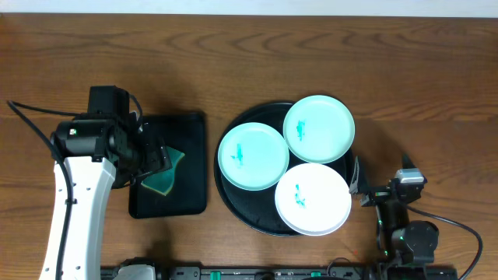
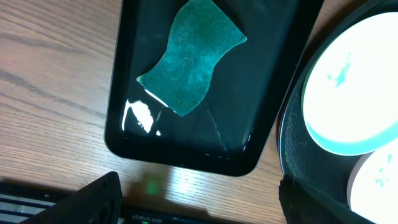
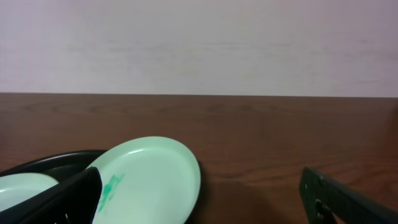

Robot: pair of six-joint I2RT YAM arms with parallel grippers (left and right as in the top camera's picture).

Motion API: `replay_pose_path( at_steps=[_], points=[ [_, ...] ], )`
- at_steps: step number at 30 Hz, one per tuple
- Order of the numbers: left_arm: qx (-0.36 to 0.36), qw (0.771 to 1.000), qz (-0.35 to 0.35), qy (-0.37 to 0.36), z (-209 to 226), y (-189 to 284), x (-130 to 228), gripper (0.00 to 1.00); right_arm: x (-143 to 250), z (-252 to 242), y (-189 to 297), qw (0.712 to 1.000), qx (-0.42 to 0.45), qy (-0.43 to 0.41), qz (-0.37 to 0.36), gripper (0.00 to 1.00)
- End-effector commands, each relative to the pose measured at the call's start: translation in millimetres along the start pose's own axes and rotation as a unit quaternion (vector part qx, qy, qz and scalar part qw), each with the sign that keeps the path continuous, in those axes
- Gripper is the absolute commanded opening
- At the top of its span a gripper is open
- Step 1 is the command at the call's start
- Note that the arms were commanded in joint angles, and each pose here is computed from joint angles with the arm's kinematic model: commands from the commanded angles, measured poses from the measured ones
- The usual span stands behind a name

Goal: Clean dirty plates on tray and stack at the side
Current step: 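Reach the right gripper between the mint plates on the round tray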

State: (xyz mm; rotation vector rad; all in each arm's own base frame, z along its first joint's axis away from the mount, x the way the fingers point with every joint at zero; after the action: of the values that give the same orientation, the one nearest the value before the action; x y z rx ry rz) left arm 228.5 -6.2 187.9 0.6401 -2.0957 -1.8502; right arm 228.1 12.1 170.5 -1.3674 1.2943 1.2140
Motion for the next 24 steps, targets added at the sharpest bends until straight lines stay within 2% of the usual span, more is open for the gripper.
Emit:
replay_pose_path(
  at_steps=[1, 4, 9, 12, 17, 21, 24],
  points=[
    [0.006, 1.000, -0.008, -0.004, -3, 5, -4, 0.82, -27, 4, 3, 1.000, -0.021, 0.002, -0.020, 0.99],
    [0.007, 1.000, -0.009, -0.004, -3, 5, -5, 0.82, -37, 4, 4, 0.999, -0.030, -0.001, 0.016, 0.99],
    [0.011, 1.000, -0.018, -0.005, -5, 5, -9, 0.82, -50, 4, -10, 0.989, -0.058, -0.015, 0.133, 0.99],
    [0.012, 1.000, -0.019, -0.005, -5, 5, -10, 0.82, -68, 17, -32, 0.970, -0.125, -0.038, 0.204, 0.99],
    [0.012, 1.000, -0.020, -0.005, -5, 5, -10, 0.82, -87, 45, -61, 0.921, -0.236, -0.094, 0.296, 0.99],
    [0.012, 1.000, -0.020, -0.005, -5, 5, -10, 0.82, -81, 72, -79, 0.858, -0.291, -0.121, 0.406, 0.99],
    [0.012, 1.000, -0.020, -0.005, -5, 5, -10, 0.82, -69, 95, -86, 0.811, -0.330, -0.101, 0.473, 0.99]
  ],
)
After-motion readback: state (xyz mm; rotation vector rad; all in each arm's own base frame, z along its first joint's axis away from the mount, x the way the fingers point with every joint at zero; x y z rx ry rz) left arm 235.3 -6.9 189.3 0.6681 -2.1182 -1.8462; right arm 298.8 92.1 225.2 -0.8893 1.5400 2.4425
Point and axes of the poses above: each gripper's point midway between its finger pads, its own y axis back along the fingers, its own z axis along the line the jaws close on, x = y × z, the point moved 2 cm from there along y, back along the fingers, and after that the axes turned 11 degrees about y, right-handed, at the moved point
